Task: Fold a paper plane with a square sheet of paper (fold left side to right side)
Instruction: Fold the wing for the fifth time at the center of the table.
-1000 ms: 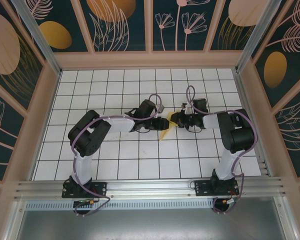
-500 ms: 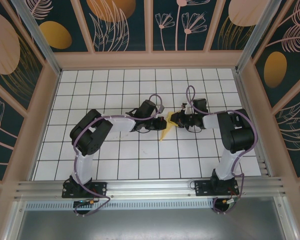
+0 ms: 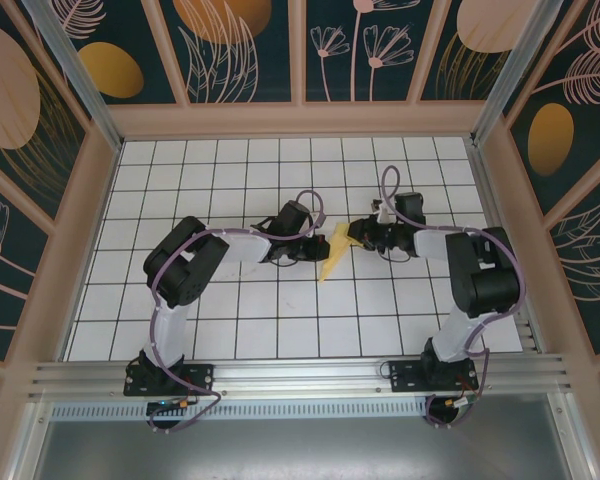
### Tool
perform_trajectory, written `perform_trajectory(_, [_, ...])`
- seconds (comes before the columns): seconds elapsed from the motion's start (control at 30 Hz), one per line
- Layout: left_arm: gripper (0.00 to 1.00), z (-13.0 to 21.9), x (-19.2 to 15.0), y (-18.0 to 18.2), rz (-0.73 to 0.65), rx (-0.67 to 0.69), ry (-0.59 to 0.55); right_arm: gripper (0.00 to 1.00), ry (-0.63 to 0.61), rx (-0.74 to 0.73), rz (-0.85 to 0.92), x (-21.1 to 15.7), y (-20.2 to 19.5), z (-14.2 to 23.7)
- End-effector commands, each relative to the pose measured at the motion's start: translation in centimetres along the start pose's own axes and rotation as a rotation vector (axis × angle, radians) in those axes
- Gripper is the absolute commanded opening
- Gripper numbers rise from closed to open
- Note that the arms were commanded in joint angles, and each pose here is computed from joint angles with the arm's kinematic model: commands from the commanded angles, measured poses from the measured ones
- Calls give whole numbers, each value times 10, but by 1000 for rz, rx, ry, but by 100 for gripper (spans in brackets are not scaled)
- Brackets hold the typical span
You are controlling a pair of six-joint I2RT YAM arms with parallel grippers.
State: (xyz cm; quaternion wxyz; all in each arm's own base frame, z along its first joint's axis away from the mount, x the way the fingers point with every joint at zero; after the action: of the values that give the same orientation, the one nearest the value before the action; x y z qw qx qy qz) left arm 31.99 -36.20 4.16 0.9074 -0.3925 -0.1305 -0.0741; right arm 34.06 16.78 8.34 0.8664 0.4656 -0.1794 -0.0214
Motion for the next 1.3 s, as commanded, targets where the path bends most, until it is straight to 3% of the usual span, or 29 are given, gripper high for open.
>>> perform_trajectory(0.0, [3,-4,5,-3,-27,-34,2,20,-2,-9,25,-2,3,7])
perform_trajectory(0.93, [5,-14,-1,-4,-32,-74,60,19,79,-77,-18,-11,-7,-23])
perform_trajectory(1.27, [5,-17,-3,-1,-32,-67,67,19,116,-169,-54,-19,-27,-29])
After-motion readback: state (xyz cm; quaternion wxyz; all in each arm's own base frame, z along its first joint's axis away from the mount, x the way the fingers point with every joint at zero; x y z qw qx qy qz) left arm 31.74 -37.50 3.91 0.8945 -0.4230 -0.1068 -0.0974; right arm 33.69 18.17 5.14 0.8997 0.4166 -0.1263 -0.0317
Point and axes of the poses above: each hand's point on the last joint's axis, 136 mm out from that joint toward the fingers, its own z axis back along the fingers, its own y axis along the line the jaws close on, x = y × z, the point moved 3 cm from there along z, back along the fingers, and after that the axes turned 7 degrees about z, right-handed, at the moved point
